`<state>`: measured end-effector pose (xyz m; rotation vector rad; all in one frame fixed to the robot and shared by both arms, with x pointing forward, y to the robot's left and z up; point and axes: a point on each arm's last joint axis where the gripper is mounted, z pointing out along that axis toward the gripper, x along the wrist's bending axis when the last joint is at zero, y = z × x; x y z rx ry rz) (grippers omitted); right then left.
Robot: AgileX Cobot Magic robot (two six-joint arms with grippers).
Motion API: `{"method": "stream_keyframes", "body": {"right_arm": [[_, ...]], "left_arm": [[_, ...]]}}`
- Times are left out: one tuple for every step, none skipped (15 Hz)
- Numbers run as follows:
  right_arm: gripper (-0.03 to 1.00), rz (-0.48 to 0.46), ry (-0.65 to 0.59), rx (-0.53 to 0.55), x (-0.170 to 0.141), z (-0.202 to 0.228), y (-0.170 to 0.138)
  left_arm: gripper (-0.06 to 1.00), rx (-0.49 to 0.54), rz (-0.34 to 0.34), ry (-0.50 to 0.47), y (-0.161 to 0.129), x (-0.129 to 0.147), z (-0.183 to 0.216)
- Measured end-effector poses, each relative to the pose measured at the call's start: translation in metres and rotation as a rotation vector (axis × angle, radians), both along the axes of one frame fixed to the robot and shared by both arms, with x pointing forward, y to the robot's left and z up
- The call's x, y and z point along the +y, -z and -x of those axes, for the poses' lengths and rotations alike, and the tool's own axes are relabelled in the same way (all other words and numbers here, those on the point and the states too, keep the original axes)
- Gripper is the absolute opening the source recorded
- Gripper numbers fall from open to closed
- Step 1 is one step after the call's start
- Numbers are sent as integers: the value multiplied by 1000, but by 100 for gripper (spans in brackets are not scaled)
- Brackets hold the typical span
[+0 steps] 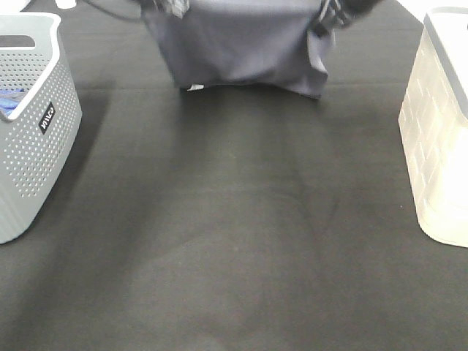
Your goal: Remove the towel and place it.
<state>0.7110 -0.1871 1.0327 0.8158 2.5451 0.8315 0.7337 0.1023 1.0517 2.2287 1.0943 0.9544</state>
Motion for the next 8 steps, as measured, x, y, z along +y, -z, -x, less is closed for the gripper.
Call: {"method": "stream_keyframes", "body": {"right_arm": [[0, 7, -19, 109, 0, 9, 5], [0, 26, -38, 220, -1, 18, 9], [0, 38, -43, 313, -1, 25, 13], [0, 54, -47, 393, -2, 30, 19], [0, 59, -46, 460, -2, 32, 26], [0, 57, -31, 499, -2, 32, 34], [0, 56, -13, 526, -2, 31, 40], [0, 55, 6, 541, -2, 30, 43]], "left_arm": [[0, 101, -32, 27, 7, -2, 7], [0, 200, -53, 55, 14, -4, 15], [0, 291, -80, 85, 22, -4, 21], [0, 374, -128, 113, 33, -2, 25], [0, 454, -171, 136, 46, -2, 28], [0, 516, -192, 153, 61, -3, 28], [0, 549, -192, 169, 72, -4, 28], [0, 575, -185, 177, 78, -6, 29]]}}
